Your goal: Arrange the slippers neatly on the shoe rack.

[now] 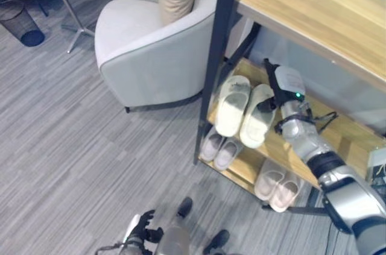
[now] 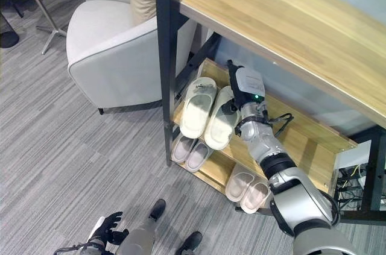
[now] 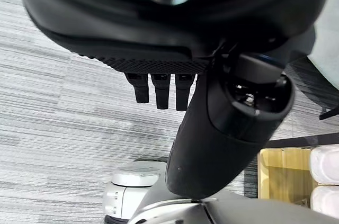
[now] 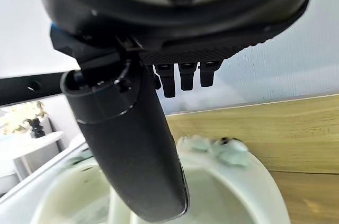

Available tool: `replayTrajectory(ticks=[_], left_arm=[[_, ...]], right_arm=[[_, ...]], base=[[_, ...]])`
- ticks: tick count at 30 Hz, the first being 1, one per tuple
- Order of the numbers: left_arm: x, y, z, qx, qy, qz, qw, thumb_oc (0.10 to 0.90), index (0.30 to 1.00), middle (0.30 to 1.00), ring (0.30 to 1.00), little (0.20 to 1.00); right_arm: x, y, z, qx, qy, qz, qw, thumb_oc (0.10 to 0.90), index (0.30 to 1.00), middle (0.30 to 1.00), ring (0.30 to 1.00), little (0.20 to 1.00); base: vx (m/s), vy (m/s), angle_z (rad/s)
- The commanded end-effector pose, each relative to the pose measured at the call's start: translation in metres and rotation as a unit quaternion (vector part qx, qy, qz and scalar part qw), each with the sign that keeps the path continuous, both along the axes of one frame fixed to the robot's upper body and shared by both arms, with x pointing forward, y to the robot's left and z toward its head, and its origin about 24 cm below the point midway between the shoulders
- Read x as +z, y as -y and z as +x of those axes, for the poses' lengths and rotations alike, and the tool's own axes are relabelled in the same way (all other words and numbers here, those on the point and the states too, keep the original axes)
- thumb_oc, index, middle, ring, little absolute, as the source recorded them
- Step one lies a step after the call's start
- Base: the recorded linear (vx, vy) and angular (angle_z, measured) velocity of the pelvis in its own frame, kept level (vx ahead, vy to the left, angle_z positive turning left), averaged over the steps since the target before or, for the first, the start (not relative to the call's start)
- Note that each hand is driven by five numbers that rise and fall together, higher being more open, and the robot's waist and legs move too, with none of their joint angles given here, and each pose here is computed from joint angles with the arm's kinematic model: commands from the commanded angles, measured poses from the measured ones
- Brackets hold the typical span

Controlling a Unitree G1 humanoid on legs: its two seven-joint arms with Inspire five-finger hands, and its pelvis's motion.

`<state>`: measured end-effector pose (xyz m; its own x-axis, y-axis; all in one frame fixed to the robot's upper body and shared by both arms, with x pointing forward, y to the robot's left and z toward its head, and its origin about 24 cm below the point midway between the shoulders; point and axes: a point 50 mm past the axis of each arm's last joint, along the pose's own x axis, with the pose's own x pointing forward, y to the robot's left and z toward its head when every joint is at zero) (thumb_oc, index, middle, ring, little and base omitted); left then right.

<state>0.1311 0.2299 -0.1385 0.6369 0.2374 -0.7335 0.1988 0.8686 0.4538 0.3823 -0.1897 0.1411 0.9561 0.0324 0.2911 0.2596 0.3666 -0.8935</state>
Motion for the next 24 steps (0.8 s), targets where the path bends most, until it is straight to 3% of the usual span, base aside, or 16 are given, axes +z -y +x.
replayTrajectory(ticks=[1, 10, 13, 14, 19, 24], left_arm=[[-0.008, 0.017, -0.011, -0.002, -0.013, -0.027, 1.0, 0.8, 0.9, 0.9, 0.9, 0.9], [-0.01, 0.016, -0.015, 0.008, -0.023, -0.031, 0.999, 0.8, 0.9, 0.9, 0.9, 0.9], [-0.011, 0.016, -0.016, 0.014, -0.029, -0.031, 0.999, 0.8, 0.9, 0.9, 0.9, 0.9], [-0.011, 0.015, -0.017, 0.014, -0.029, -0.03, 0.999, 0.8, 0.9, 0.9, 0.9, 0.9], [-0.012, 0.014, -0.019, 0.015, -0.042, -0.03, 0.999, 0.8, 0.9, 0.9, 0.9, 0.9], [-0.013, 0.012, -0.021, 0.013, -0.047, -0.029, 0.998, 0.8, 0.9, 0.9, 0.9, 0.9]], right_arm=[[0.035, 0.004, -0.005, 0.027, 0.076, -0.005, 0.997, 0.8, 0.9, 0.9, 0.9, 0.9], [0.022, 0.006, -0.027, 0.052, 0.081, 0.103, 0.99, 0.8, 0.9, 0.9, 0.9, 0.9], [0.003, 0.01, -0.04, 0.052, 0.068, 0.229, 0.97, 0.8, 0.9, 0.9, 0.9, 0.9], [0.002, 0.01, -0.041, 0.052, 0.067, 0.231, 0.969, 0.8, 0.9, 0.9, 0.9, 0.9], [-0.024, 0.008, -0.058, 0.082, 0.029, 0.432, 0.898, 0.8, 0.9, 0.9, 0.9, 0.9], [-0.039, -0.001, -0.072, 0.122, 0.0, 0.54, 0.833, 0.8, 0.9, 0.9, 0.9, 0.9]], base=[[-0.01, -0.007, -0.1], [-0.01, -0.005, -0.05], [0.0, -0.005, -0.06], [0.0, 0.0, -0.06], [0.0, 0.003, -0.03], [0.01, 0.003, -0.08]])
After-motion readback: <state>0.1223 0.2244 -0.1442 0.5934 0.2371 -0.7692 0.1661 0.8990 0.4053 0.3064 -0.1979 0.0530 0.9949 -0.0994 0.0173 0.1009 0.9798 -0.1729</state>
